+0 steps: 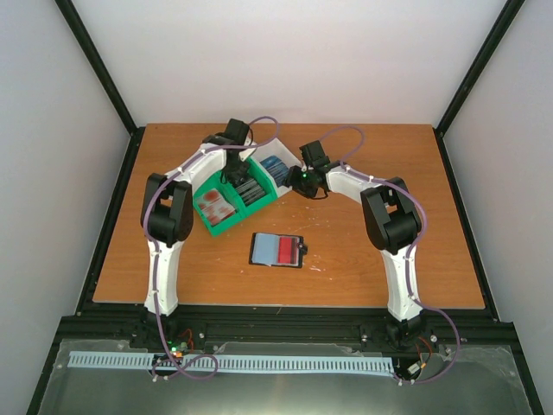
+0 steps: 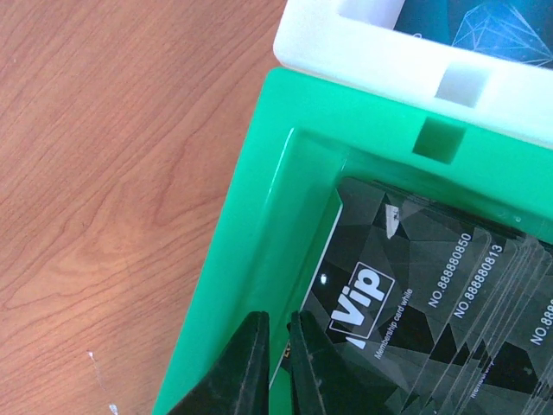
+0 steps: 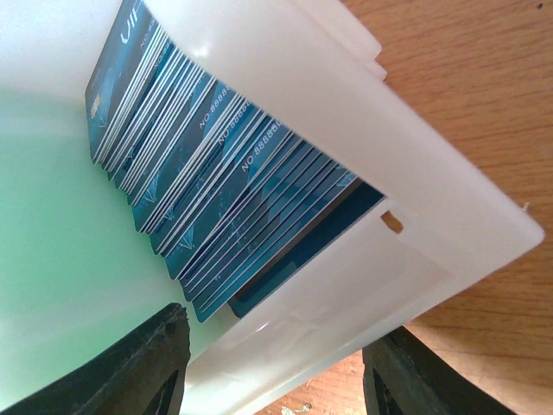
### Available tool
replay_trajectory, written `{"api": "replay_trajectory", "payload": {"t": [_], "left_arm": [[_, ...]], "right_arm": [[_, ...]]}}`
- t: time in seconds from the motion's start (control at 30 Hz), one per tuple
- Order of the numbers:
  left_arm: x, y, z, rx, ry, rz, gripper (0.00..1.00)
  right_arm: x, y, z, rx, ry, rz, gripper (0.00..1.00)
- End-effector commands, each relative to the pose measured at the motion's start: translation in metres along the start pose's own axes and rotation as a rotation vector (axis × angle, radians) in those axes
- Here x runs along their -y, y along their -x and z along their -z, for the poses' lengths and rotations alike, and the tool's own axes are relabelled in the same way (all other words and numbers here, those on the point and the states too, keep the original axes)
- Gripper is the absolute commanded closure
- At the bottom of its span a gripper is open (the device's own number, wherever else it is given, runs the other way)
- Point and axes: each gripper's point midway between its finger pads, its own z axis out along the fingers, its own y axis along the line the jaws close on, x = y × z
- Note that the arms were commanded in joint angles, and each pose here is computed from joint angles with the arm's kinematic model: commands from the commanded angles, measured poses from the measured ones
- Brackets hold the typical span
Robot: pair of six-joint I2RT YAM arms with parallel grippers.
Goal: Put the credit cards into the card holder
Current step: Pick up the credit card from the storage box.
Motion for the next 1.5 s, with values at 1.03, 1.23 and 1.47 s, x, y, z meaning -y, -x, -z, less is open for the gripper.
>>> {"api": "replay_trajectory", "payload": {"t": [1.03,1.23,1.47], "left_arm": [[-0.031,0.032,0.065,0.181,0.041,0.058,0.99],[-0.024,0.044,0.144,0.325,-0.097,0.17,0.99],[0.024,0.053,0.246,0.527,-0.538,0.399,0.99]], "right_arm": [[-0.008,-0.01,0.017,-0.037,0.032,0.111,0.4],[-0.049,0.004,0.076,0.048,0.134,0.209,0.33],[-0.103,-0.031,0.163,0.063,0.456,0.331,0.26]]}}
